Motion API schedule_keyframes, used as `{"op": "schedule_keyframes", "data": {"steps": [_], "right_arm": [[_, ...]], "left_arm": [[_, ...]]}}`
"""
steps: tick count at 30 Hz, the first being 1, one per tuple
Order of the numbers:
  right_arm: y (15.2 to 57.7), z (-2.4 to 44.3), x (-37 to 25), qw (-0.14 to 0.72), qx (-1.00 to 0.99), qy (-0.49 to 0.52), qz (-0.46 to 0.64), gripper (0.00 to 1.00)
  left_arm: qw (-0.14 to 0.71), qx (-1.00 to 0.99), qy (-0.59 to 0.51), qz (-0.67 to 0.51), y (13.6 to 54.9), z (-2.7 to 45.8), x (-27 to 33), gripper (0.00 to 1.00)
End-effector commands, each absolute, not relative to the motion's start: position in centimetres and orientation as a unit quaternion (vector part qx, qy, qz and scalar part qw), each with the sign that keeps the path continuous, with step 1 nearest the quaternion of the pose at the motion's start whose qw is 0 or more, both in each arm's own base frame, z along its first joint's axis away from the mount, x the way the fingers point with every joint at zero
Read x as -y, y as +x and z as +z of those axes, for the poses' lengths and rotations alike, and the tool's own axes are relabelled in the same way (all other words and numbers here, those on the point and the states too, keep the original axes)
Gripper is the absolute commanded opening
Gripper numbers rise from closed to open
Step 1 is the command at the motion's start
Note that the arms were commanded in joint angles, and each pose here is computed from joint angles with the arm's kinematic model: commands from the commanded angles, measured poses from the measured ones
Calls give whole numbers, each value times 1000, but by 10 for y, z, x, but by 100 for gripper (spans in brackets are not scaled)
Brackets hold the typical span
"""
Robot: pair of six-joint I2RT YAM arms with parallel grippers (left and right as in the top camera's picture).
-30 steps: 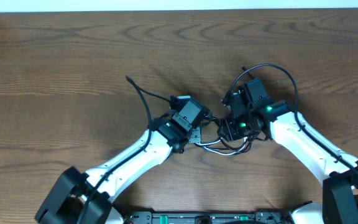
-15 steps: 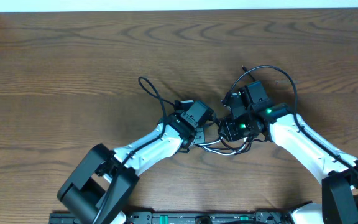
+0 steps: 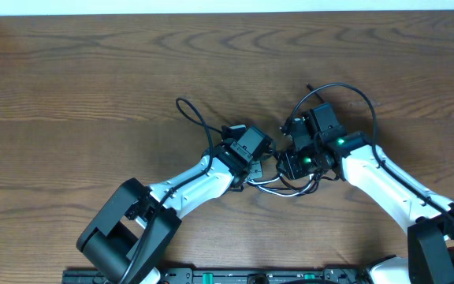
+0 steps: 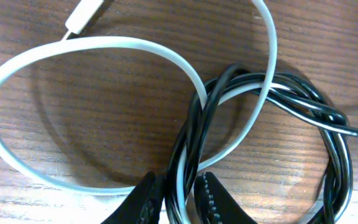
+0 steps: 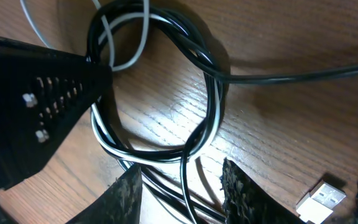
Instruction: Untangle cables
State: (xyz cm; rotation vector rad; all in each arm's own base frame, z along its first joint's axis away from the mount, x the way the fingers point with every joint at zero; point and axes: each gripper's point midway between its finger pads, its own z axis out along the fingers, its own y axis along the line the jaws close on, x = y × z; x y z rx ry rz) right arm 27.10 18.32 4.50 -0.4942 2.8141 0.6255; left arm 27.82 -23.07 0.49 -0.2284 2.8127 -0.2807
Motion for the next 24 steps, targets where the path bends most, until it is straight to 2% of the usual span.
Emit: {"op": "schedule_keyframes", "data": {"steps": [1, 2, 3, 6, 11, 14, 17, 24], "right_arm": [[268, 41, -181, 112, -956, -177, 204, 39], [267, 40, -181, 112, -956, -176, 204, 38], [267, 38, -180, 113, -956, -176, 204, 39], [266, 32, -180, 117, -956, -177, 205, 41], [266, 21, -178, 134, -955, -165, 205, 42], [268, 11, -170, 145, -959, -157, 186, 38], [266, 4, -165, 151, -960, -156, 176, 37], [265, 0, -165, 156, -959, -156, 177, 37]], "left_arm": [[141, -981, -105, -89, 274, -4, 224, 19], [141, -981, -105, -89, 274, -4, 224, 19], [141, -980, -105, -89, 274, -4, 224, 14], [143, -980, -105, -95, 276, -3, 227, 12], [128, -980, -100, -116, 272, -3, 235, 12], [115, -980, -97, -127, 268, -3, 239, 12], [107, -980, -96, -135, 265, -3, 242, 16], [93, -979, -106, -147, 261, -3, 246, 17]]}}
